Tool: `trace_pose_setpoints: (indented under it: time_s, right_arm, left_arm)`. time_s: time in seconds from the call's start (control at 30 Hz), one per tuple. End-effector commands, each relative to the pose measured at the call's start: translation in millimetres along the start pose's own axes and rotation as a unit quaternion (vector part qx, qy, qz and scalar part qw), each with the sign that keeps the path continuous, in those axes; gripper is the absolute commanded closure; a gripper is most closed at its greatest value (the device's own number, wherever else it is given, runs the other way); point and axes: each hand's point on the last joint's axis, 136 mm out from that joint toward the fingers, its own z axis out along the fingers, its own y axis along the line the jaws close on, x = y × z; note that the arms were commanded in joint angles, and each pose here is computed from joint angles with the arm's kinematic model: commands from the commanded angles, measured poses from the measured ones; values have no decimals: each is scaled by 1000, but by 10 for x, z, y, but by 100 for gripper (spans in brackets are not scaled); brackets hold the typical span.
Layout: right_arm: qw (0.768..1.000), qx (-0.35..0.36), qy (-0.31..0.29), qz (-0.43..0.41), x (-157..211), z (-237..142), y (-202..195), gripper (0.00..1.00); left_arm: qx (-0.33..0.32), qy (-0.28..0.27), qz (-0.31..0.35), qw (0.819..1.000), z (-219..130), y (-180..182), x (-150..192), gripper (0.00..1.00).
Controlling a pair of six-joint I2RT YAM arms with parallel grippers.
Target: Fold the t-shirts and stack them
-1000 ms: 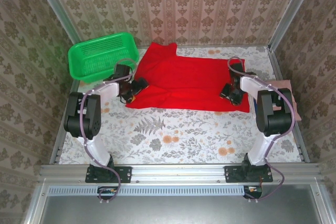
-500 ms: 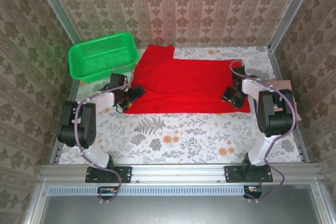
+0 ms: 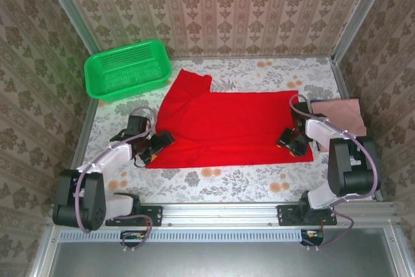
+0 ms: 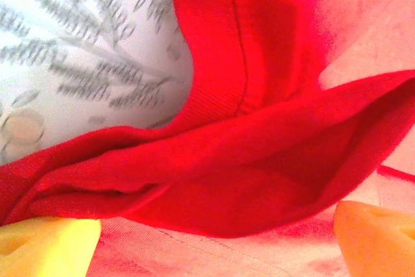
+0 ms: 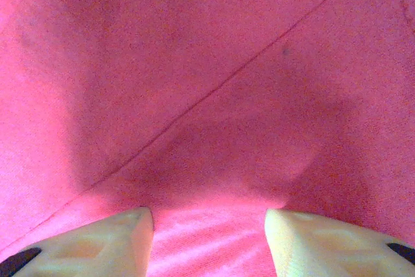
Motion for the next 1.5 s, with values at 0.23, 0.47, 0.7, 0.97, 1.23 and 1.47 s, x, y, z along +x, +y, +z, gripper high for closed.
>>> trace_pose_setpoints:
  time_s: [0.23, 0.47, 0.7, 0.97, 1.23, 1.47]
  right_arm:
    - [998, -25, -49, -40, -385, -406, 283, 42]
    - [996, -49, -57, -51, -919, -213, 824, 41]
    - [999, -26, -26, -16, -1022, 156, 814, 41]
    - [999, -34, 4, 33, -821, 271, 606, 42]
    - [999, 7, 1, 40, -795, 142, 341, 42]
    - [998, 17, -1, 59, -820, 95, 119, 42]
  left_arm:
    - [-22, -17, 28, 999, -369, -282, -304, 5]
    - [6, -10, 71, 997, 14, -803, -780, 5]
    - [4, 28, 71, 997, 486, -853, -811, 5]
    - [-13, 69, 66, 995, 629, -657, -510, 5]
    - [-17, 80, 79, 994, 564, -690, -270, 5]
    - [-30, 44, 77, 996, 332, -643, -413, 5]
